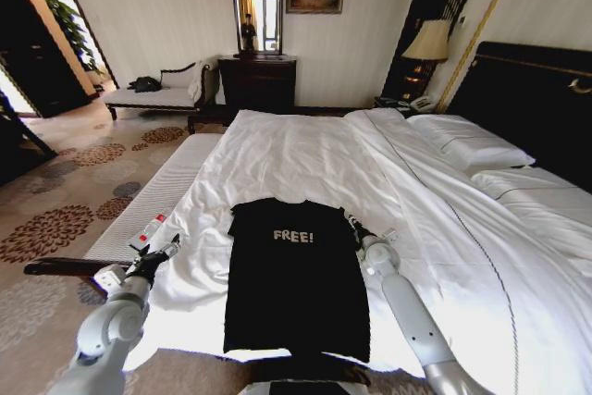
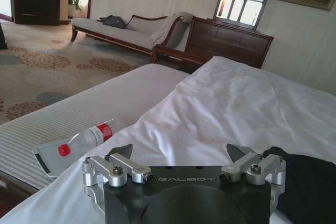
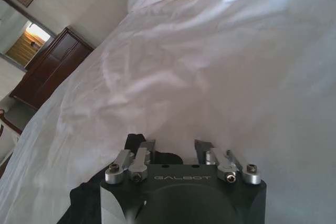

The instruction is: Fold the clothes on the bed.

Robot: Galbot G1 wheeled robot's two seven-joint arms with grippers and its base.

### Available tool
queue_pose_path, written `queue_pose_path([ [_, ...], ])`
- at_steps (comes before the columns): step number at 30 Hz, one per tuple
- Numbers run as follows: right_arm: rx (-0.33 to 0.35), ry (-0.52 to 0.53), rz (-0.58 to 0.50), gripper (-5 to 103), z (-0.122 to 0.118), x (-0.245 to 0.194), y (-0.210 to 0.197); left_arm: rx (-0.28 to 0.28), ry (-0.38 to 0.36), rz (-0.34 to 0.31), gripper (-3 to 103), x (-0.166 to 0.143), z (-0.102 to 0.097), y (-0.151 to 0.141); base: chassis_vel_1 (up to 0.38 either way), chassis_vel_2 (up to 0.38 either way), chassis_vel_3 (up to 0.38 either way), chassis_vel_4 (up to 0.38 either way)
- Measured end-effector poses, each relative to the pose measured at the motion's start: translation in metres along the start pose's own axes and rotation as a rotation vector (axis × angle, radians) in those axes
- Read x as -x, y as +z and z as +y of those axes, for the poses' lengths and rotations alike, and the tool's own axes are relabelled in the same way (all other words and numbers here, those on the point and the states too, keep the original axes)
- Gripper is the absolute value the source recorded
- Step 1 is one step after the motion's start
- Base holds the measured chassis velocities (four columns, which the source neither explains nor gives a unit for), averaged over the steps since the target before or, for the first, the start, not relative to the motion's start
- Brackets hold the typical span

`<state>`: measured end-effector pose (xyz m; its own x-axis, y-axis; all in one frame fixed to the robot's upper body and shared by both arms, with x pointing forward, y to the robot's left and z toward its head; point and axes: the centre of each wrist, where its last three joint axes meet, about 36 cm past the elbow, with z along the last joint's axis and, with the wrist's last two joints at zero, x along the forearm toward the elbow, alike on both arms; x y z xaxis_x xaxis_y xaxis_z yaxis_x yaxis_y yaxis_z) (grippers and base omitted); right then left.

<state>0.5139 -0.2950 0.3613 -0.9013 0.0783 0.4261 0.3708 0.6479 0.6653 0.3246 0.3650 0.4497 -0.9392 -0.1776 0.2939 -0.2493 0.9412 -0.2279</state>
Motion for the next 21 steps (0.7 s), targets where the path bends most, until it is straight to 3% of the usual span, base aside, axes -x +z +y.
queue_pose_path([
  [1,0.0,0.0,0.0,44,0.0,0.0,0.0,0.0,0.0,0.0,100,0.0,0.0,0.0,0.0,0.0,0.0,0.0],
  [12,-0.081,-0.006,-0.036,3,-0.001,-0.002,0.0,-0.007,-0.024,0.01,100,0.005,0.006,0.004,0.0,0.0,0.0,0.0],
  [21,-0.106,-0.004,-0.109,0,-0.003,-0.001,-0.023,-0.007,-0.031,0.013,100,0.008,0.007,0.007,0.0,0.0,0.0,0.0],
])
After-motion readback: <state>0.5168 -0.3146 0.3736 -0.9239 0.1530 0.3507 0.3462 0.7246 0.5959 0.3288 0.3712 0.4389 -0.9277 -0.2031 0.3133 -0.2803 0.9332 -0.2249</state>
